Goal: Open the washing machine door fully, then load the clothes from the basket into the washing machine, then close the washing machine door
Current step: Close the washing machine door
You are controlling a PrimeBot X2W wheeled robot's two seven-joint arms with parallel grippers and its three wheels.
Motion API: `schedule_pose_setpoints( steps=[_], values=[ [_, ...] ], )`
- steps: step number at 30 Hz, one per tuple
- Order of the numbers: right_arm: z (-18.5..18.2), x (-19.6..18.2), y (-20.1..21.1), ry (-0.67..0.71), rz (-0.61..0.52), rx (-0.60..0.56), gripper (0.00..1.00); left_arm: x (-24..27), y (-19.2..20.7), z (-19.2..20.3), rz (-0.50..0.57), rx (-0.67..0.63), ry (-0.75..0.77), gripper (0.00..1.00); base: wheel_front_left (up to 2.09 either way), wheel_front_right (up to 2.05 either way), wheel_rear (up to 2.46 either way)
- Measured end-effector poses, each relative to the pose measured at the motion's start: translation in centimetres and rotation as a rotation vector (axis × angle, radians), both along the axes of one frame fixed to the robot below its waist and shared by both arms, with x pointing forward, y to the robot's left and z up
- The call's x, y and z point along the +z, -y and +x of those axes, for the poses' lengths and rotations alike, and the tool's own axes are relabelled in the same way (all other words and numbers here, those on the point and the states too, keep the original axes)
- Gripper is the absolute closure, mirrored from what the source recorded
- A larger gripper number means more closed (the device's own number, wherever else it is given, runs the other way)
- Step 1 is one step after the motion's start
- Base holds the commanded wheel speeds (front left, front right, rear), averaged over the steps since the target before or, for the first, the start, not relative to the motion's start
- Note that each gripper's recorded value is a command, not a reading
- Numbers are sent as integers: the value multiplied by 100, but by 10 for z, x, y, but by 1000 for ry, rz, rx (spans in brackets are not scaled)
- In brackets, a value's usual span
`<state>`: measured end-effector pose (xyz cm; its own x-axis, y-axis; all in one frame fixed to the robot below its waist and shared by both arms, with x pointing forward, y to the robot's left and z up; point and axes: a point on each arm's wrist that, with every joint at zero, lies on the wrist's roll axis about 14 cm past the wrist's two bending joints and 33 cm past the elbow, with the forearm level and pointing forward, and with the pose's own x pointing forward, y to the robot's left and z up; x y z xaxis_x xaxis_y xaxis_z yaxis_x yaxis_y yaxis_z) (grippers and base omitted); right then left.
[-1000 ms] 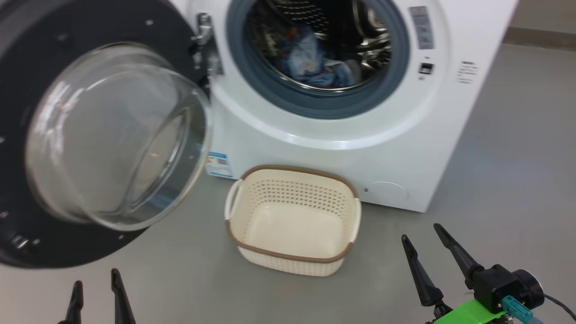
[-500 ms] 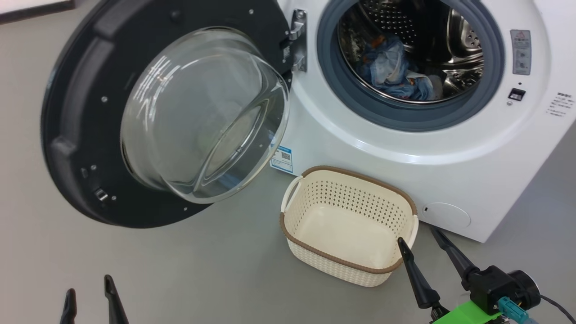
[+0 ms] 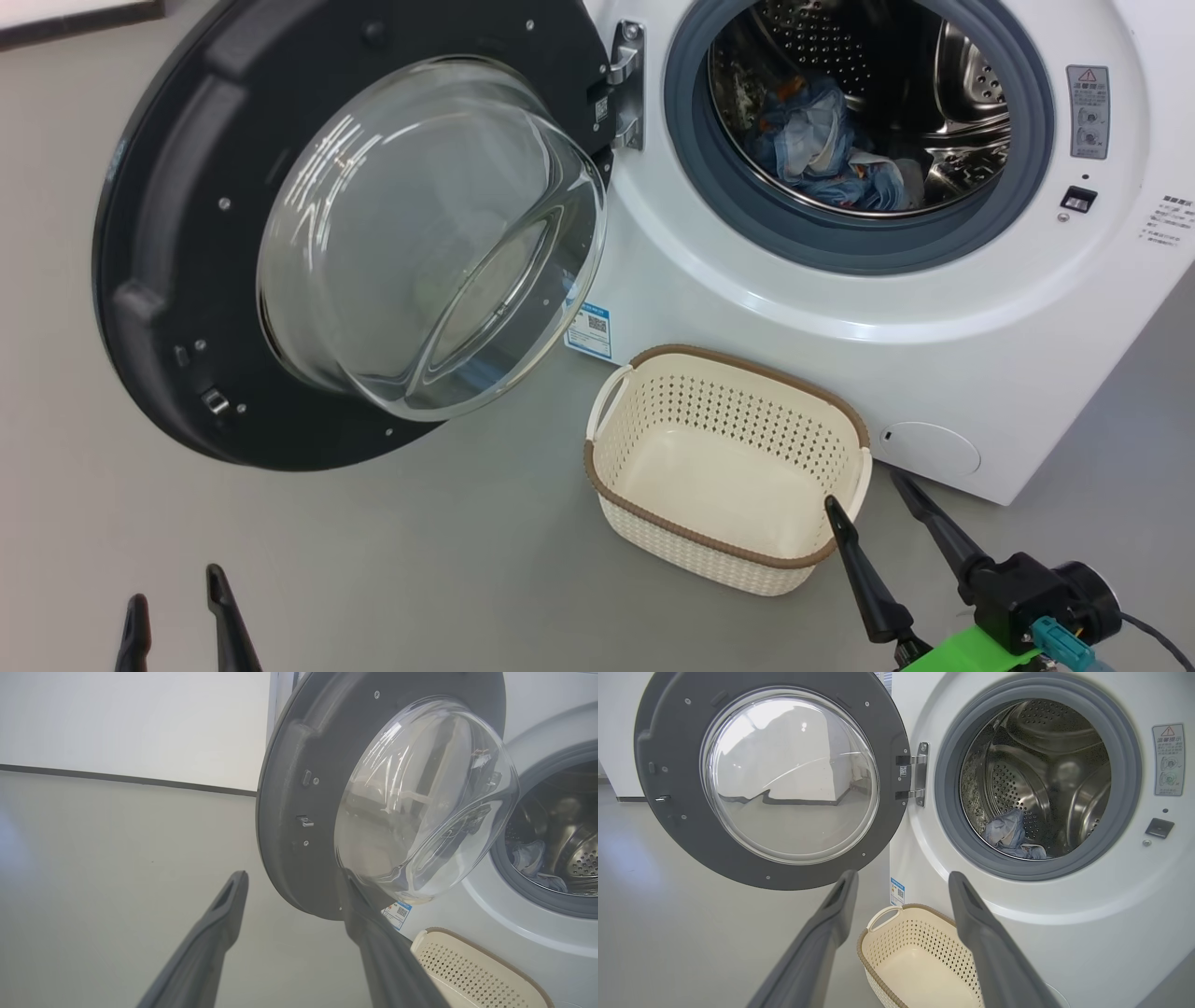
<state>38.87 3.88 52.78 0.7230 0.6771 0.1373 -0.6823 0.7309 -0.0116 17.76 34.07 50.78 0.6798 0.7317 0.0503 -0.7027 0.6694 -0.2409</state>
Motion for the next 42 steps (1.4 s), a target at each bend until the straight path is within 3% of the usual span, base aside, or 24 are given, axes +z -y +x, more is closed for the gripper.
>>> schedule_pose_setpoints(
  steps=[11, 12, 14, 19, 28, 33, 36, 42],
  values=[
    [-1, -1, -11, 2, -8, 37, 0, -1, -17, -21, -51, 101, 27, 0, 0, 0, 0],
    [-1, -1, -11, 2, -9, 38, 0, -2, -22, -26, -91, 129, 57, 25, 0, 0, 0],
    [-1, -2, -11, 1, -9, 38, 0, -5, -38, -41, -160, 196, 117, 100, 0, 0, 0],
    [-1, -2, -11, -2, -8, 37, 0, -6, -79, -82, -148, 341, 142, 100, 0, 0, 0],
    [1, -4, -8, -10, -2, 24, 0, 13, -164, -117, -114, 524, 191, 100, 0, 0, 0],
    [2, -3, -4, -7, 0, 8, 0, 19, -206, -127, -230, 600, 300, 100, 0, 0, 0],
    [2, -3, 1, -8, 0, -5, 0, 32, -230, -127, -321, 622, 456, 100, 0, 0, 0],
    [2, -3, 15, -10, -1, -42, 0, 58, -258, -103, -439, 562, 654, 100, 0, 0, 0]
  ],
)
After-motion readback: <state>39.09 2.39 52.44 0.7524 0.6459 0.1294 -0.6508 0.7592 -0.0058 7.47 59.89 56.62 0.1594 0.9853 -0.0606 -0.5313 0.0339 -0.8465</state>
